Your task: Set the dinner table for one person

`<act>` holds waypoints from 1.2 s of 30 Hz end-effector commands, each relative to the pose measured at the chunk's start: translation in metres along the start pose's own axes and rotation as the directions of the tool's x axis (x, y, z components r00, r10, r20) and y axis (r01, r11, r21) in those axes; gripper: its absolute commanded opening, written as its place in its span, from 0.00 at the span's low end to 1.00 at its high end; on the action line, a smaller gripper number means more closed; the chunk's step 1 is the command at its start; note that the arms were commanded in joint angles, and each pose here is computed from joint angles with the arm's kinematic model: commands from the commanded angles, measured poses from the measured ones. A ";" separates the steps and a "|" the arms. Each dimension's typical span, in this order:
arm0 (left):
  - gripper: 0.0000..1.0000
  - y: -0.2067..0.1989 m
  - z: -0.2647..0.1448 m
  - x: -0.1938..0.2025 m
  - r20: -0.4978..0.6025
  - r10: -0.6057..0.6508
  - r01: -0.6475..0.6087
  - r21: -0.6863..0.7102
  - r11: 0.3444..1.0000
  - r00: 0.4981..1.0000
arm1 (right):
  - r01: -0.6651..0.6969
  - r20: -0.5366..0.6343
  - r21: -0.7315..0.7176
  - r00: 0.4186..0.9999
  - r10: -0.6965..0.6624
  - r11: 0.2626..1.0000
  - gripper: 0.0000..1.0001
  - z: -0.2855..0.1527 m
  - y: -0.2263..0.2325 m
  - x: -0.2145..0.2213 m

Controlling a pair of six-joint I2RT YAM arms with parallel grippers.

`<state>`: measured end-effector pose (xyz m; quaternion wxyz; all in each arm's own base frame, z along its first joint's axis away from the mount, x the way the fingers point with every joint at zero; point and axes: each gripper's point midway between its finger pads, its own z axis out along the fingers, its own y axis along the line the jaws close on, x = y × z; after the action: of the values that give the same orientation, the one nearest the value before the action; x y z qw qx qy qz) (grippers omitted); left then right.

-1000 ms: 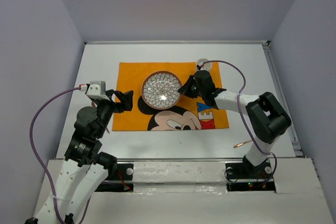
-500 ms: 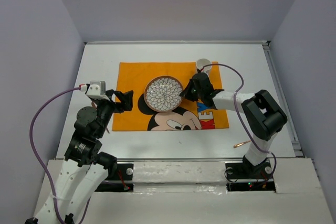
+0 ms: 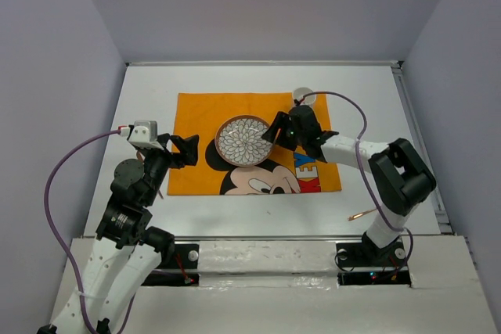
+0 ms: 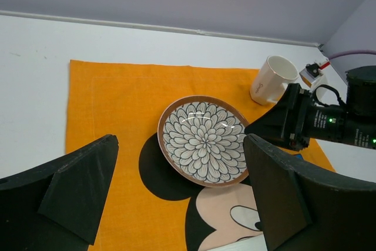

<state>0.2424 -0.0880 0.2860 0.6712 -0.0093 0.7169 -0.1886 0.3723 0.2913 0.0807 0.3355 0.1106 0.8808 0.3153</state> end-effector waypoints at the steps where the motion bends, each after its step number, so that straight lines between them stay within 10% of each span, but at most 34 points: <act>1: 0.99 -0.005 -0.002 -0.019 0.067 -0.008 0.006 0.021 1.000 0.998 | 0.089 0.083 -0.104 0.993 -0.081 0.991 0.66 -0.034 0.046 -0.032; 12: 0.99 -0.016 -0.008 -0.024 0.083 -0.016 0.009 0.079 0.997 0.996 | 0.085 0.147 0.170 0.983 -0.110 0.982 0.54 -0.141 -0.018 -0.032; 16: 0.99 -0.024 -0.020 -0.033 0.120 -0.025 0.010 0.120 0.993 0.992 | -0.084 0.146 0.355 0.989 0.034 0.931 0.73 -0.197 -0.092 -0.002; 36: 0.99 -0.031 -0.095 -0.071 0.290 -0.169 0.095 0.252 0.963 0.942 | -0.451 0.336 0.847 0.864 0.376 0.280 0.73 -0.276 -0.253 0.024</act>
<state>0.1610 -0.0925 0.3468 0.7355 0.0235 0.6030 -0.3079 0.1850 -0.0151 0.0636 0.1807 0.4755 0.8555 -0.0974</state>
